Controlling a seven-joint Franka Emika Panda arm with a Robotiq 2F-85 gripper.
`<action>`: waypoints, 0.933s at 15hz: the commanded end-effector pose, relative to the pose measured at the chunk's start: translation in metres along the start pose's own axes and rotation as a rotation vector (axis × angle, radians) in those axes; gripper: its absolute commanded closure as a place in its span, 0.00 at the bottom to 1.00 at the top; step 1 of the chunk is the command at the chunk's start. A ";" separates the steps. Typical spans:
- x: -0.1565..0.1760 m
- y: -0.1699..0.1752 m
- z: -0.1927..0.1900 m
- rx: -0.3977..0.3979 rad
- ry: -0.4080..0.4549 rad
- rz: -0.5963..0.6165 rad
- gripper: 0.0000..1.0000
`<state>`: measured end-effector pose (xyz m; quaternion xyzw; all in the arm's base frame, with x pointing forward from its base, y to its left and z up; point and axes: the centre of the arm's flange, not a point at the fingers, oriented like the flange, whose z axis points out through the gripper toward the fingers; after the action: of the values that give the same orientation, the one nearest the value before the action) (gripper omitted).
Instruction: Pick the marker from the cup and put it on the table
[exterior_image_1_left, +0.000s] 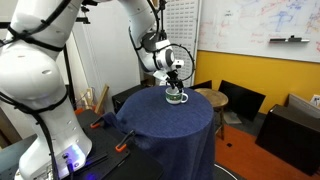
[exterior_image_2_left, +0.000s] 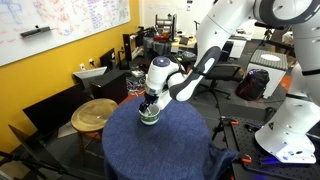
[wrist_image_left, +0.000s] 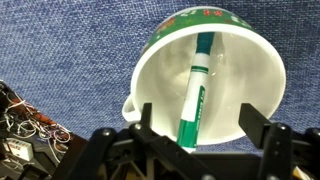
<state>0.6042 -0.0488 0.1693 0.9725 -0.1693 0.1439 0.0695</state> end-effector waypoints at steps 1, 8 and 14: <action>0.008 -0.007 0.004 -0.001 0.014 0.013 0.18; 0.014 -0.014 0.004 -0.014 0.006 0.030 0.26; 0.010 -0.015 0.001 -0.025 0.004 0.040 0.84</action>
<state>0.6160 -0.0401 0.1686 0.9682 -0.1938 0.1390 0.0754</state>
